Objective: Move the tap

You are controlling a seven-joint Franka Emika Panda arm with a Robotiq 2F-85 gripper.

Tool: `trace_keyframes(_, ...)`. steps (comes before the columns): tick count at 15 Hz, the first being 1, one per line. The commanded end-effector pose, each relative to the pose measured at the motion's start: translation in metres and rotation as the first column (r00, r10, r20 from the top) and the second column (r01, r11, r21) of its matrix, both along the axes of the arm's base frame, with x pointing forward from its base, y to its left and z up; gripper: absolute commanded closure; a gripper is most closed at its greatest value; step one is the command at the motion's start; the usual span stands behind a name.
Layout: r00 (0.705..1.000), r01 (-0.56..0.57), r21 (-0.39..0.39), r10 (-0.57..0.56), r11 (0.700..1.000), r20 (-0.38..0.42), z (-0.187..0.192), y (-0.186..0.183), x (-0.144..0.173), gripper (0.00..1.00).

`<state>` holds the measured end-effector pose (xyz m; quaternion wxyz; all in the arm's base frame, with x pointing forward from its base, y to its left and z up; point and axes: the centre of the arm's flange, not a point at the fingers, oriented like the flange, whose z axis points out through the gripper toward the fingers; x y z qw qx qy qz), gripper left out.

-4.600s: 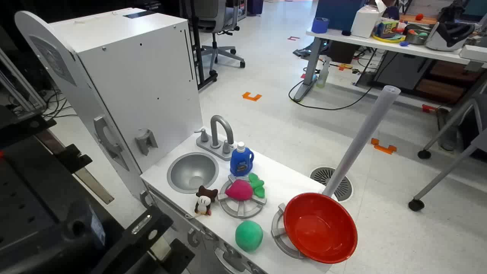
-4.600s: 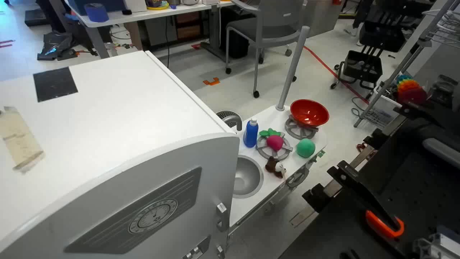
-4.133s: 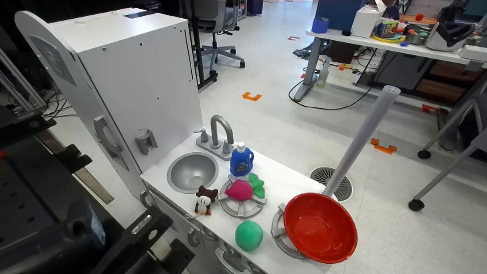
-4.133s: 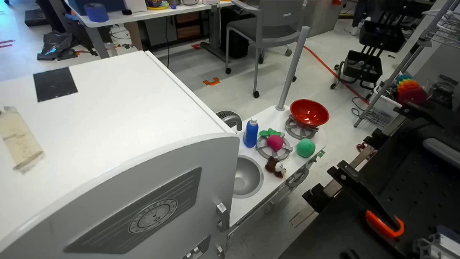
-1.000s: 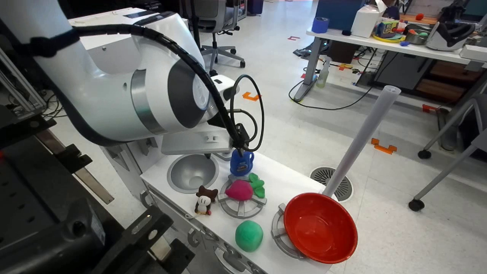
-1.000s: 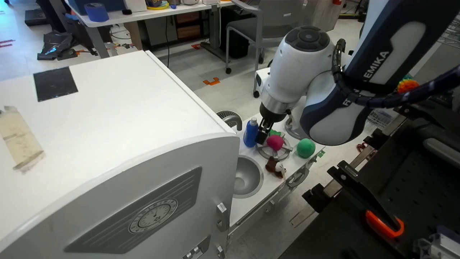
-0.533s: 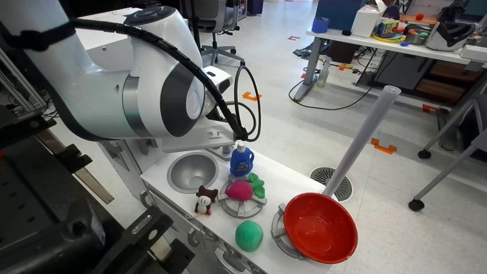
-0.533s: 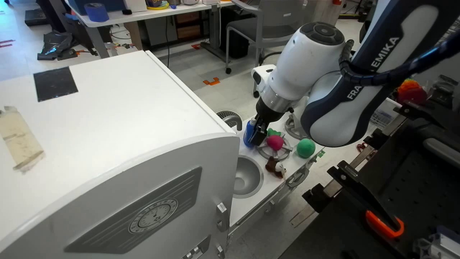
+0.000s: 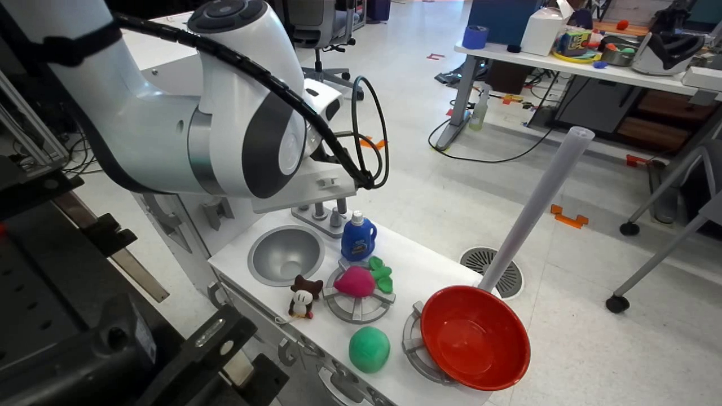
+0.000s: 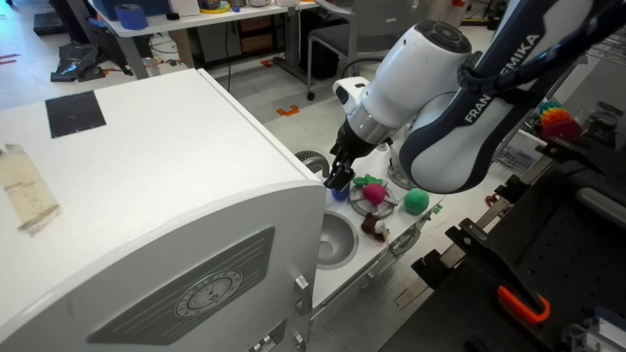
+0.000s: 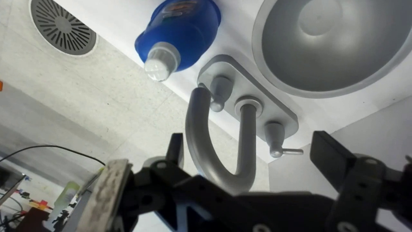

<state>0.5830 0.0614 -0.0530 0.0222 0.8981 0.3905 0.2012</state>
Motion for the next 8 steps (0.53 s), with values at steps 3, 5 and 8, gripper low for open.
trace_keyframes(3, 0.998, -0.053, 0.003, 0.053, 0.999, 0.045, -0.021, 0.002, 0.040, 0.00)
trace_keyframes(5, 0.997, -0.048, -0.024, 0.050, 0.999, 0.063, -0.032, -0.005, 0.059, 0.00)
trace_keyframes(8, 0.997, -0.038, -0.055, 0.042, 0.998, 0.061, -0.046, -0.005, 0.076, 0.00)
